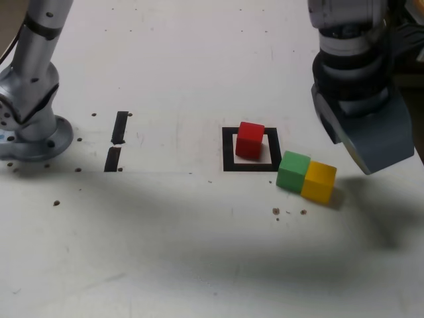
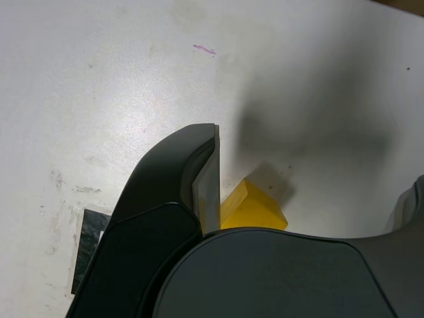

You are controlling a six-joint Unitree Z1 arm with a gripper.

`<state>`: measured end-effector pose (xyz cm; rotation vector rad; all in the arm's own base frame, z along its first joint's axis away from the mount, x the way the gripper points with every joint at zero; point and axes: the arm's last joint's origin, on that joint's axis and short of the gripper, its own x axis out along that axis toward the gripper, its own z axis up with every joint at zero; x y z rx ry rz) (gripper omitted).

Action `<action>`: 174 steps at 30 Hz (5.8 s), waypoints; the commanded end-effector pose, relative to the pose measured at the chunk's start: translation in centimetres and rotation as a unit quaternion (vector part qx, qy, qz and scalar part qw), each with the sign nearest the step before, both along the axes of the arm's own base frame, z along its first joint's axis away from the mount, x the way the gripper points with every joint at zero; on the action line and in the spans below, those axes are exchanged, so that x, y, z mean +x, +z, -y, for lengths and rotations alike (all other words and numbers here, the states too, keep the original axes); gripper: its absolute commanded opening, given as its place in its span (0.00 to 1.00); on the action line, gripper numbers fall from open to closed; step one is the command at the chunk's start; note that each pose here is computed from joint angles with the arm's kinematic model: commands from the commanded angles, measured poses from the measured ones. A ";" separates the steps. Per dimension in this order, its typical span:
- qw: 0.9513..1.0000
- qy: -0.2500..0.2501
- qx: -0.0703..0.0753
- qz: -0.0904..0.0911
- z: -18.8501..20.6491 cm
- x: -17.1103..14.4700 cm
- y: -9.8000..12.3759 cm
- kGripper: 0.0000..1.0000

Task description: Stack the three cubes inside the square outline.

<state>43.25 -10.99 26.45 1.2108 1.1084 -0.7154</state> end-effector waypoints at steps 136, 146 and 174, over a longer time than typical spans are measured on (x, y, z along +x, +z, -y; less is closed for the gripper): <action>0.975 0.193 -0.112 -0.014 -1.4 -8.4 8.4 0.01; 0.952 0.289 -0.095 -0.038 -3.8 -9.4 8.3 0.01; 0.867 0.463 -0.136 -0.119 -7.2 -10.7 5.0 0.03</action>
